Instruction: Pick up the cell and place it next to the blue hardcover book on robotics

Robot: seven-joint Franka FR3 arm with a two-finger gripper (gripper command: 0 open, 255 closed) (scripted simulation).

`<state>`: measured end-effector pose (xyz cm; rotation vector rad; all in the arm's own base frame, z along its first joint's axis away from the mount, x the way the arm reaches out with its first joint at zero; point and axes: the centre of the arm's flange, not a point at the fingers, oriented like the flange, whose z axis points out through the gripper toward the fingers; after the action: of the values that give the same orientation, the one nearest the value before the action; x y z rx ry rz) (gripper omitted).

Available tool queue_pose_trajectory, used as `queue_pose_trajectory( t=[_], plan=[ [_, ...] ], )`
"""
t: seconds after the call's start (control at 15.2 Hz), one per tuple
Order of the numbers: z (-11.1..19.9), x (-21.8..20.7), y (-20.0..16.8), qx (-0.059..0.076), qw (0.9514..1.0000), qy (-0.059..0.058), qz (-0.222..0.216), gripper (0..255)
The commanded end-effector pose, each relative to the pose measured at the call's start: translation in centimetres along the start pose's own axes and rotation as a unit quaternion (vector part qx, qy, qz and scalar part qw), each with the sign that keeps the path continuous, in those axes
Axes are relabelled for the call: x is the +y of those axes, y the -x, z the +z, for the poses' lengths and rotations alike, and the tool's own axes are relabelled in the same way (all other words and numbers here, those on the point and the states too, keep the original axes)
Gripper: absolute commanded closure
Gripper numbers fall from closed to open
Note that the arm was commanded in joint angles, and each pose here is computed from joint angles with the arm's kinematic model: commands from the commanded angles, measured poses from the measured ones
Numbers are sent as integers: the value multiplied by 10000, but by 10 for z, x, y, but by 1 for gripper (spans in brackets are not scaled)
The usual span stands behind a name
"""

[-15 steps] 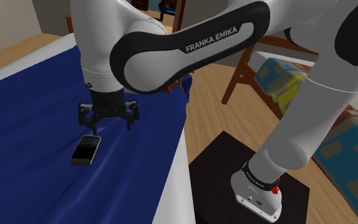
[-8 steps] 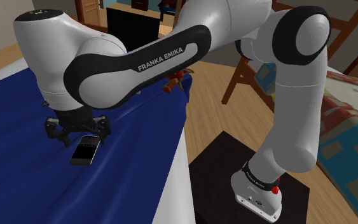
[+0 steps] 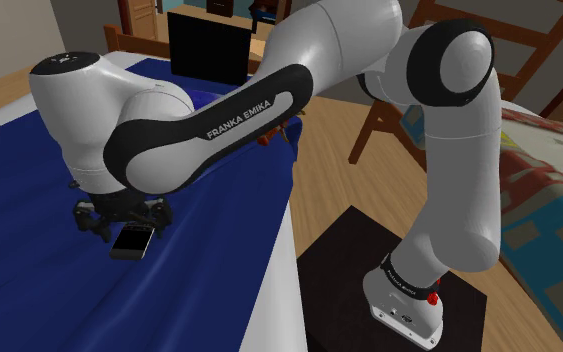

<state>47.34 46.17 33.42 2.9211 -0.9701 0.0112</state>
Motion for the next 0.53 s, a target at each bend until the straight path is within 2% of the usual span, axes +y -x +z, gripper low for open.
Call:
queue_pose_trajectory(
  t=[0.0, 0.4, 0.46],
  plan=[
    [4, -1, 0, 0, 10000, -2, 0, 0],
    [3, -1, 0, 0, 10000, -2, 0, 0],
    [3, -1, 0, 0, 10000, -2, 0, 255]
  ],
)
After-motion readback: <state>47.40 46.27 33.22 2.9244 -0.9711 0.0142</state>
